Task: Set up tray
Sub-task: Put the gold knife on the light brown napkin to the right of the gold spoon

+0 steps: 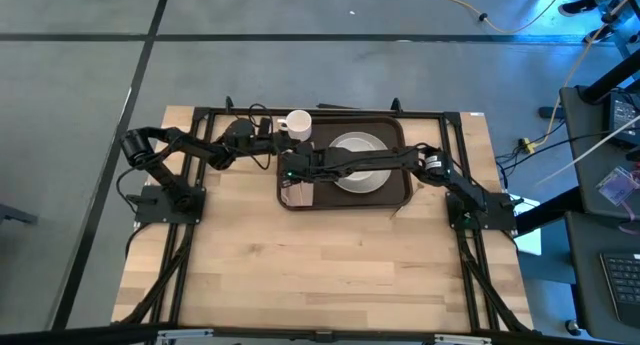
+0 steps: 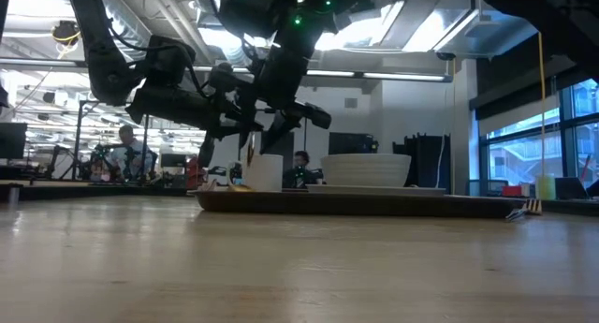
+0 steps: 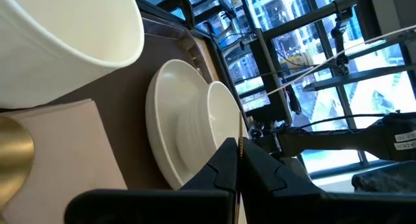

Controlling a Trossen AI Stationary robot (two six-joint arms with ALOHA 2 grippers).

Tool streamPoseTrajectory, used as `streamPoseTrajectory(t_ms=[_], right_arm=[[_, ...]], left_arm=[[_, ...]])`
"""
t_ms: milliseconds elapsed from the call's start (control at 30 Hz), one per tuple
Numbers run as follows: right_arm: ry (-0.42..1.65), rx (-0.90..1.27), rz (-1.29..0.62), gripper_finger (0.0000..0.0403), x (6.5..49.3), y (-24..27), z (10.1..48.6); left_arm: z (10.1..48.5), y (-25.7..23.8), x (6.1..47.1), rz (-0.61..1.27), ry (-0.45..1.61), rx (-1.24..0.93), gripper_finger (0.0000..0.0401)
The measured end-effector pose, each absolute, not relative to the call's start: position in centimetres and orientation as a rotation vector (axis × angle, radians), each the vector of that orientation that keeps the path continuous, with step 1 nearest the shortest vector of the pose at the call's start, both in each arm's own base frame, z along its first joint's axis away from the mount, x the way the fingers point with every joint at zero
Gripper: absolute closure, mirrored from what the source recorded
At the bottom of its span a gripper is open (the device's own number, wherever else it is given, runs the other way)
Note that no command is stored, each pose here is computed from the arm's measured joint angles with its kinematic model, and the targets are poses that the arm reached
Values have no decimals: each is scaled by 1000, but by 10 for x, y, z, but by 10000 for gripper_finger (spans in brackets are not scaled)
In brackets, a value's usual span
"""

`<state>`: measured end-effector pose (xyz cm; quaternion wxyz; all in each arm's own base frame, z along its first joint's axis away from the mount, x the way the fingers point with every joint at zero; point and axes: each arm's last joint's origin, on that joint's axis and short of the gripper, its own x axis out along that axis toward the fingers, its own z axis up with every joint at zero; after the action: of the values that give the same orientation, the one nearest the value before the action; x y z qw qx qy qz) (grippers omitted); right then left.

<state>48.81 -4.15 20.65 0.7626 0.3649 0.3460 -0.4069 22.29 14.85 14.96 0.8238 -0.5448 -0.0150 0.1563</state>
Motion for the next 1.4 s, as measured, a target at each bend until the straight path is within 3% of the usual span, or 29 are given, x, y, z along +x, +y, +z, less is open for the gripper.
streamPoseTrajectory(t_ms=[500,733,1167,1400], right_arm=[[781,779,-877,385,487,-42,205],[815,832,-833,386,486,-43,205],[847,997,-811,386,484,-60,204],[902,1116,-804,386,478,-77,192]], left_arm=[[149,149,223,347,-37,-1155,399],[149,149,222,362,-39,-1117,382],[149,168,209,433,-54,-972,255],[153,177,202,455,-99,-909,243]])
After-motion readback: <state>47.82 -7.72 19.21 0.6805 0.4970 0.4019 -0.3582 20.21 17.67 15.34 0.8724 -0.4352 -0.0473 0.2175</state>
